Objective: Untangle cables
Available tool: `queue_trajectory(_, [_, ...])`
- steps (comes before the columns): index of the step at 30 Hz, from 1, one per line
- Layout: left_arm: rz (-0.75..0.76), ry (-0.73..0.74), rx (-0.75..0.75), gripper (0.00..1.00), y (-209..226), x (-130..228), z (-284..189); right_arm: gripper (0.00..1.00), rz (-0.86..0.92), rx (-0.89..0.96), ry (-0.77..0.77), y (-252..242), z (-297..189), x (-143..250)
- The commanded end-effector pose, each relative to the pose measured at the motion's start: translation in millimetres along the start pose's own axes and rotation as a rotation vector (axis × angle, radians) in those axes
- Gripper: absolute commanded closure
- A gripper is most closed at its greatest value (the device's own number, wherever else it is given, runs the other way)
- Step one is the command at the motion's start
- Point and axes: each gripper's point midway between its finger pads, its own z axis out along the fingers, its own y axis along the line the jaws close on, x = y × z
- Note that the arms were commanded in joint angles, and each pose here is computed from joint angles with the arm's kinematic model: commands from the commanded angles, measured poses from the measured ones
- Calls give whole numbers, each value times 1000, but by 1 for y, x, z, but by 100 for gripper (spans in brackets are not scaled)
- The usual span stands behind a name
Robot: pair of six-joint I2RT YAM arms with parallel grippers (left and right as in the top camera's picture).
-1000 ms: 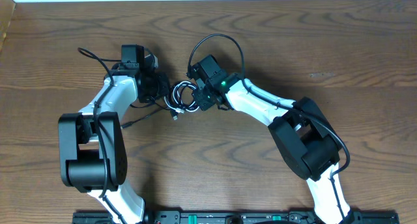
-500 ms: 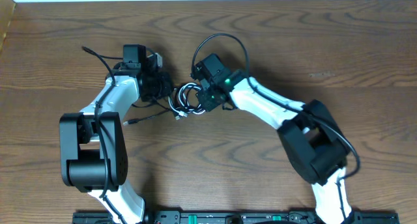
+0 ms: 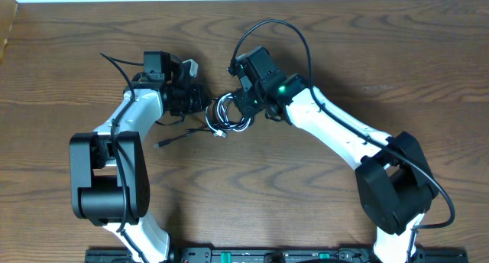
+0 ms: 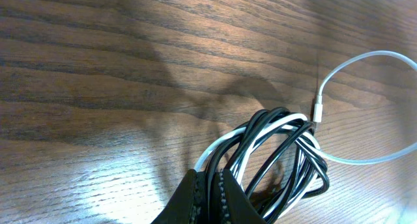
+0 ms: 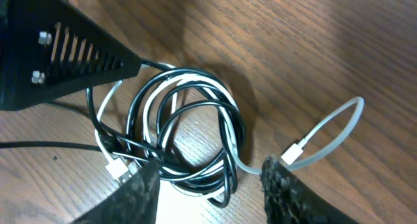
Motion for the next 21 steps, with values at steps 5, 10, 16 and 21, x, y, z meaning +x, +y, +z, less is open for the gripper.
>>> queue_trajectory(5, [33,-17,22,92,-6,-4,-6,48,66,-7,2,9,5,4])
queue_trajectory(10, [33,-17,22,92,-6,-4,-6,48,79,-8,-7,8,10,7])
queue_trajectory(16, [33,-18,22,92,-7,-4,-6,48,107,-5,-11,6,11,8])
queue_trajectory(21, [34,-20,22,92,-7,-4,-6,49,101,-11,-21,10,12,6])
